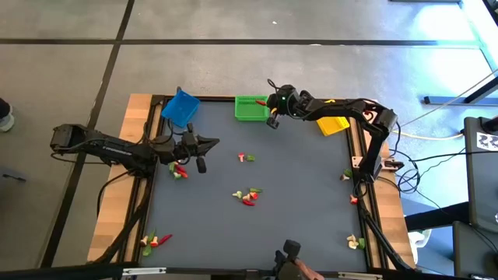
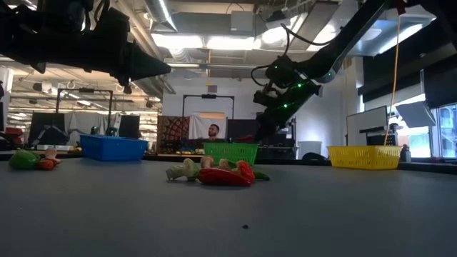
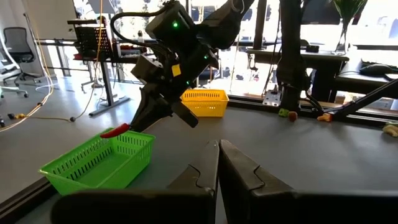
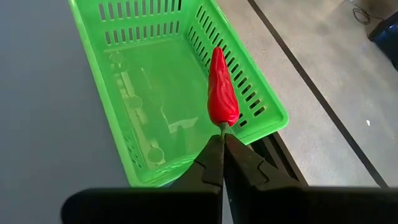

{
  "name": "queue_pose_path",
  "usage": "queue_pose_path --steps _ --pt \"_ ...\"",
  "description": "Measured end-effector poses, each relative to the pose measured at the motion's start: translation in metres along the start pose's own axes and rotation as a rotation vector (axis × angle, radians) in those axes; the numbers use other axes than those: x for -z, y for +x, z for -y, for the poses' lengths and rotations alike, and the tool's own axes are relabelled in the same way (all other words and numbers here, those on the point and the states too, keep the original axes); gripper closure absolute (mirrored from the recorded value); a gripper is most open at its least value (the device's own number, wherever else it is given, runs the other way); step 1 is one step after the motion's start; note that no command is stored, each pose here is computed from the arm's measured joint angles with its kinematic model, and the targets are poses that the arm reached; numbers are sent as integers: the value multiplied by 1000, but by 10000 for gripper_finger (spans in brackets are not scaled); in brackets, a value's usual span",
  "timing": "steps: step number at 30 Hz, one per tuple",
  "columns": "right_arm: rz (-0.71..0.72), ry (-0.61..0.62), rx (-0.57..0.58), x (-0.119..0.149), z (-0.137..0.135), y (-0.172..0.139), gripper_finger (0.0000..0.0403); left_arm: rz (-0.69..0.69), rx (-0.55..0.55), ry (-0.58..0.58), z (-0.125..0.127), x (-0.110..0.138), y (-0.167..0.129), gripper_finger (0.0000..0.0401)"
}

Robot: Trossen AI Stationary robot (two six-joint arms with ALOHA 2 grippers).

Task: Sort produce into baskets
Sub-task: Put the red chili pepper into the green bin, then put the red mushroom into the blue bin

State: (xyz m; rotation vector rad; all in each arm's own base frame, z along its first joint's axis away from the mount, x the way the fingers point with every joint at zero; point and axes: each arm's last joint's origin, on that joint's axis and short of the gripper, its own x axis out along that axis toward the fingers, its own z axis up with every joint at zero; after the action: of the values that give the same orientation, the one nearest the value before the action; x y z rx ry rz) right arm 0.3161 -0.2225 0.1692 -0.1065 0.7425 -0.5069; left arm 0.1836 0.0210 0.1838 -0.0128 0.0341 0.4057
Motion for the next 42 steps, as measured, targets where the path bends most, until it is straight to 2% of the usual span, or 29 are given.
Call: queue_pose_path --steps 12,17,21,26,29,35,39,42 --pt "-16 4 13 1 0 0 395 4 0 -2 0 0 0 395" --pt "-22 5 12 2 0 0 349 8 0 5 0 -1 0 395" --pt "-33 4 12 3 -1 0 306 7 0 75 0 -1 0 395" --pt "9 6 5 -8 2 -8 275 5 0 13 0 0 0 392" --pt "70 6 -28 -20 5 -21 269 9 0 -24 0 -1 0 374" --pt "185 -8 -216 -41 7 -66 267 18 -82 -44 -2 -5 2 304" --pt "201 -31 -323 -51 -8 -101 267 -16 -76 -22 2 -14 8 256" --pt "211 -71 -385 -59 -28 -123 267 -86 -70 40 5 -22 14 231"
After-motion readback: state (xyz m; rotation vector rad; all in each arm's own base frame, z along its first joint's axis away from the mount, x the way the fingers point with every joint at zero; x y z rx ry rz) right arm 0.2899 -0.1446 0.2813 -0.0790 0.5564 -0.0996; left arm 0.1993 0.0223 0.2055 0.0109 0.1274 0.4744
